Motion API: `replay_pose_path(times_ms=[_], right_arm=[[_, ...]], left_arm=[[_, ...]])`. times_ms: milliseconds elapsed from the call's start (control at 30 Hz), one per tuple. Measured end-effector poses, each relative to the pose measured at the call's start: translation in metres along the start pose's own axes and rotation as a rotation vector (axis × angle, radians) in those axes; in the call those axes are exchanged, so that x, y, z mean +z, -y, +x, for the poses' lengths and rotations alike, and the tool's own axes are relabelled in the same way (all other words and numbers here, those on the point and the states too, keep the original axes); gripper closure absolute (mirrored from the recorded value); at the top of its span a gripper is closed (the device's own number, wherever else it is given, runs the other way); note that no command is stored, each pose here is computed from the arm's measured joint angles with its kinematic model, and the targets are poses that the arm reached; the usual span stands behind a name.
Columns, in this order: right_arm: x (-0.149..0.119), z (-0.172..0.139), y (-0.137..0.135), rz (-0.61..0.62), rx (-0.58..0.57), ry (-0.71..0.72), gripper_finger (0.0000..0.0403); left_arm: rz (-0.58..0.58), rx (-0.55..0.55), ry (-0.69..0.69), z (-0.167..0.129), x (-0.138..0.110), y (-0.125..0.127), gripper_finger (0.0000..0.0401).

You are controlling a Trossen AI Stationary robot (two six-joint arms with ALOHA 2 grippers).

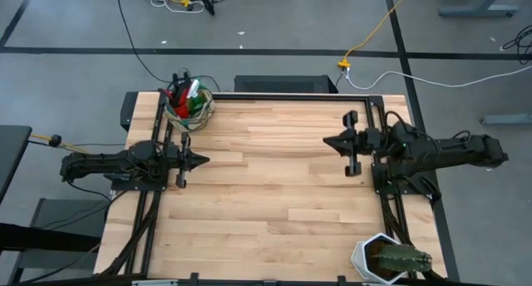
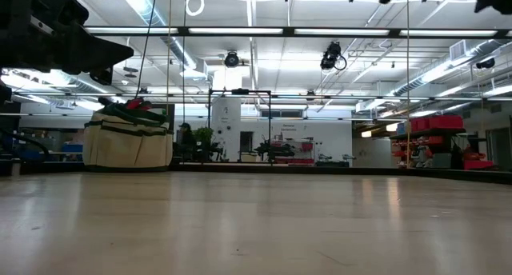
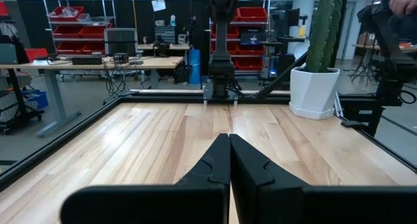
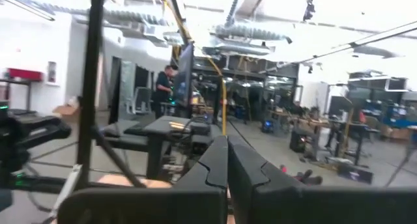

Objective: Pick & Place Garden tools in Gardening bag
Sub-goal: Return to Home Position

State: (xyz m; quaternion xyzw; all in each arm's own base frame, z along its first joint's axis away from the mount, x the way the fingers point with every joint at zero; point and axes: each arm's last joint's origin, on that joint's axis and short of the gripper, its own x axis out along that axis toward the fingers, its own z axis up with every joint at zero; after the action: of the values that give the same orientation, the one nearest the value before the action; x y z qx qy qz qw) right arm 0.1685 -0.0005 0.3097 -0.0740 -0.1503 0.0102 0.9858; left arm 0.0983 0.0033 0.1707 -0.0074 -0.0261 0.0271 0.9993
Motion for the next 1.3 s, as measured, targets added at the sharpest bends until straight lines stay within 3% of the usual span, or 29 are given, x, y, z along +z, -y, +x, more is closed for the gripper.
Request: replay_pose_path(times_ms=[633,867,1300], right_arm=[[-0.068,-0.071,-0.022,-0.006,0.044,0.038,0.0399],[-0.082,-0.086,-0.024,-0.023,0.043,0.046,0.0399],[-0.098,-0.094,-0.026,-0.011,0.057,-0.128,0.0399]], left_arm=[[0.0,0.0,0.0,0.0,0.0,0.0,0.0398],[0.0,0.0,0.0,0.0,0.0,0.0,0.0379],[0.0,0.0,0.0,0.0,0.0,0.0,0.0376]])
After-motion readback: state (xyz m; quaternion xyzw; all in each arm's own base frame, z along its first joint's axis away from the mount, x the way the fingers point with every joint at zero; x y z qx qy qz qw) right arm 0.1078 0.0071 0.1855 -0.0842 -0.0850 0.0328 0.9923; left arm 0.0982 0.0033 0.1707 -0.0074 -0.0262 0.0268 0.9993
